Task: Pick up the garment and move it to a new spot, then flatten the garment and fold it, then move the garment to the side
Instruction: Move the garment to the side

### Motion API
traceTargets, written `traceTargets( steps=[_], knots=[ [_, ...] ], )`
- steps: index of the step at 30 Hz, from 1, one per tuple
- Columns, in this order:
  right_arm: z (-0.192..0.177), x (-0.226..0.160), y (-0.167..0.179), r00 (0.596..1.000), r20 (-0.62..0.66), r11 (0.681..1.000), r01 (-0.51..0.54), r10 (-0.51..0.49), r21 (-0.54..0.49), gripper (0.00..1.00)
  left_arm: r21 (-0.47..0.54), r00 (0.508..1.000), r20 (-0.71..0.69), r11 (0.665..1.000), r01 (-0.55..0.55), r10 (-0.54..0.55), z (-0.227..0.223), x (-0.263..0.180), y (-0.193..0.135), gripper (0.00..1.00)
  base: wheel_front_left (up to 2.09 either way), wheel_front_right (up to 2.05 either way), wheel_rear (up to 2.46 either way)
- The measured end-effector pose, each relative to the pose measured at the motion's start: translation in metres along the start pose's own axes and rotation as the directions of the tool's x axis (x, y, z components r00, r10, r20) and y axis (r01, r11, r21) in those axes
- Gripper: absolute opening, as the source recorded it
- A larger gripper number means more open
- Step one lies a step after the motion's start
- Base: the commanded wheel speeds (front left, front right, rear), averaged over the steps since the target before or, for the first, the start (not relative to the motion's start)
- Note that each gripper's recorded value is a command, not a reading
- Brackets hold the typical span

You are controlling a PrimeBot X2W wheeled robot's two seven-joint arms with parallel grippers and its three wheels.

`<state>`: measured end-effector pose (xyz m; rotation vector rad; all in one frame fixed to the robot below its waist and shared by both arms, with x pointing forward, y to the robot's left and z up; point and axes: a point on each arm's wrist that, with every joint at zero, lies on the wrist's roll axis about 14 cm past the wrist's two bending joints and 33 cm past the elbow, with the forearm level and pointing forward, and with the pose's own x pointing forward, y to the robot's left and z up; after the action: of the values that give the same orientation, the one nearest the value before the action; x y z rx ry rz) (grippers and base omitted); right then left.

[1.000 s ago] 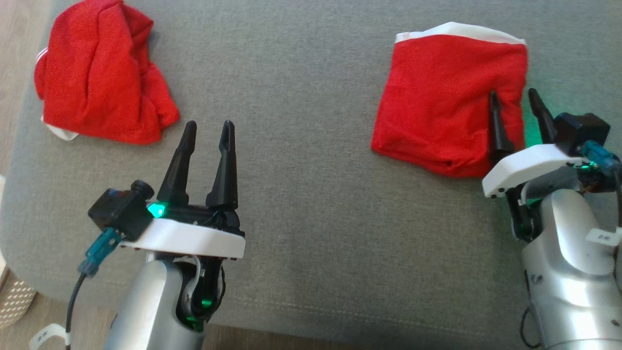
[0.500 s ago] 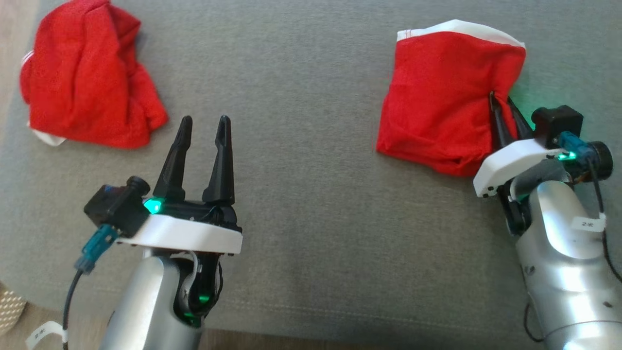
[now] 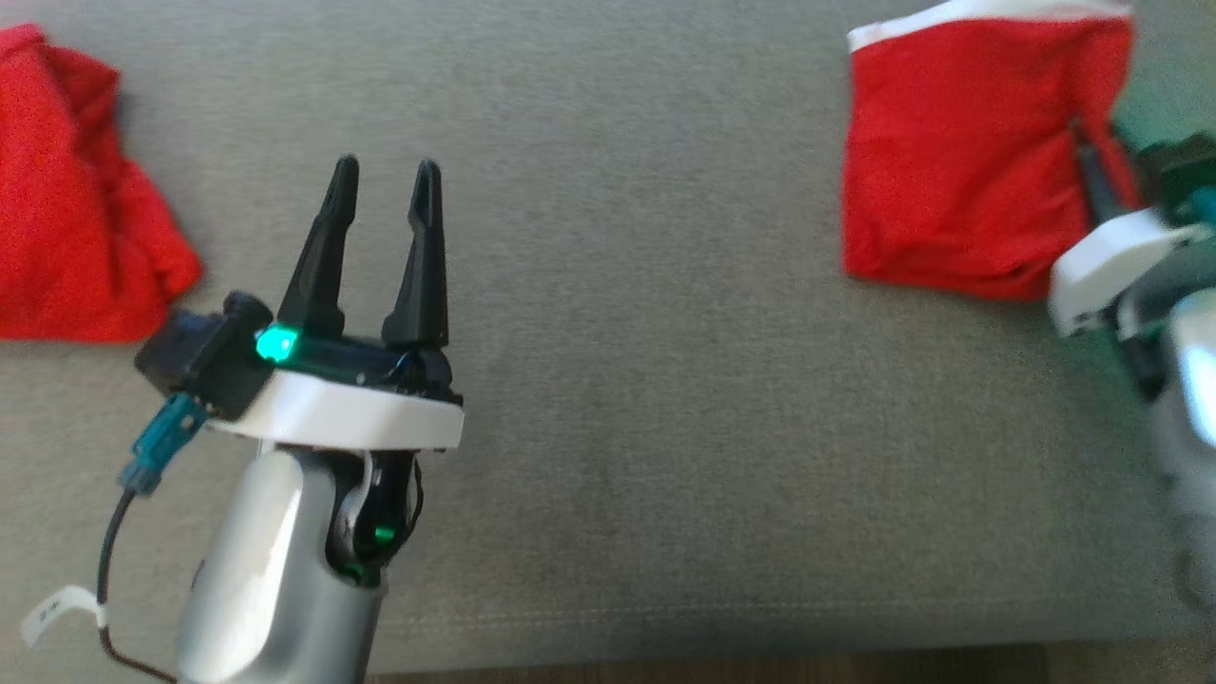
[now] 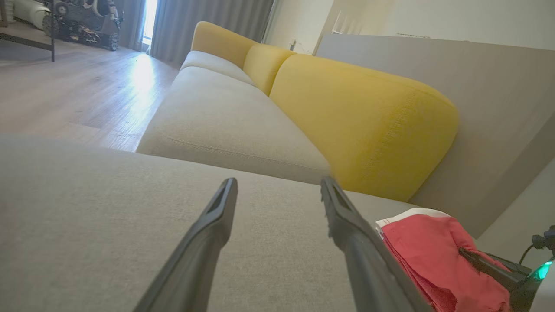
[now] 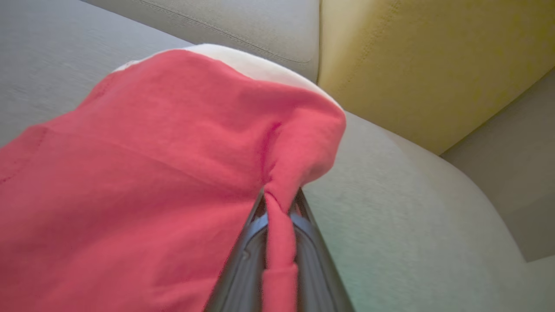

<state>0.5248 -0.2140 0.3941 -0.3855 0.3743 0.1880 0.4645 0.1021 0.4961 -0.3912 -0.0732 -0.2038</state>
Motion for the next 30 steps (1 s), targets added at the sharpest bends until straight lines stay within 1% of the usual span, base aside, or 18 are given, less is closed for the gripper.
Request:
traceTargets(
  steps=[3,7,8,14,17,22,28,29,30],
  knots=[
    [-0.007,-0.003,-0.033,0.998,-0.03,0.998,0.053,-0.055,-0.041,0.0,0.0,0.999,-0.005,0.999,0.044,-0.044,-0.007,0.013,-0.009,1.0,0.0,0.0,0.0],
    [-0.019,-0.009,-0.072,0.988,-0.08,0.991,0.125,-0.129,-0.052,0.0,-0.005,0.995,-0.004,0.995,0.099,-0.099,-0.016,0.031,-0.02,1.0,0.0,0.0,0.0],
    [-0.024,-0.012,-0.088,0.982,-0.096,0.986,0.157,-0.162,-0.056,0.0,-0.013,0.993,-0.004,0.993,0.119,-0.119,-0.021,0.039,-0.025,1.0,0.0,0.0,0.0],
    [-0.036,-0.02,-0.124,0.961,-0.135,0.969,0.232,-0.242,-0.081,0.0,-0.043,0.989,-0.031,0.989,0.142,-0.143,-0.041,0.05,-0.03,1.0,0.0,0.0,0.0],
    [-0.038,-0.023,-0.138,0.949,-0.139,0.959,0.272,-0.282,-0.085,0.0,-0.057,0.986,-0.05,0.986,0.157,-0.16,-0.05,0.05,-0.033,1.0,0.0,0.0,0.0],
    [-0.034,-0.027,-0.153,0.937,-0.124,0.944,0.316,-0.326,-0.096,0.0,-0.055,0.985,-0.06,0.986,0.157,-0.161,-0.056,0.05,-0.032,1.0,0.0,0.0,0.0],
    [-0.026,-0.024,-0.157,0.93,-0.099,0.934,0.345,-0.353,-0.089,0.0,-0.057,0.985,-0.071,0.987,0.153,-0.157,-0.061,0.05,-0.028,1.0,0.0,0.0,0.0],
    [-0.024,-0.024,-0.157,0.93,-0.092,0.933,0.349,-0.356,-0.085,0.24,-0.057,0.985,-0.071,0.987,0.153,-0.156,-0.062,0.051,-0.028,1.0,0.0,0.0,0.0],
    [-0.023,-0.024,-0.156,0.93,-0.087,0.933,0.35,-0.356,-0.08,0.45,-0.056,0.985,-0.071,0.987,0.151,-0.155,-0.061,0.051,-0.027,1.0,0.0,0.0,0.0]
  ],
)
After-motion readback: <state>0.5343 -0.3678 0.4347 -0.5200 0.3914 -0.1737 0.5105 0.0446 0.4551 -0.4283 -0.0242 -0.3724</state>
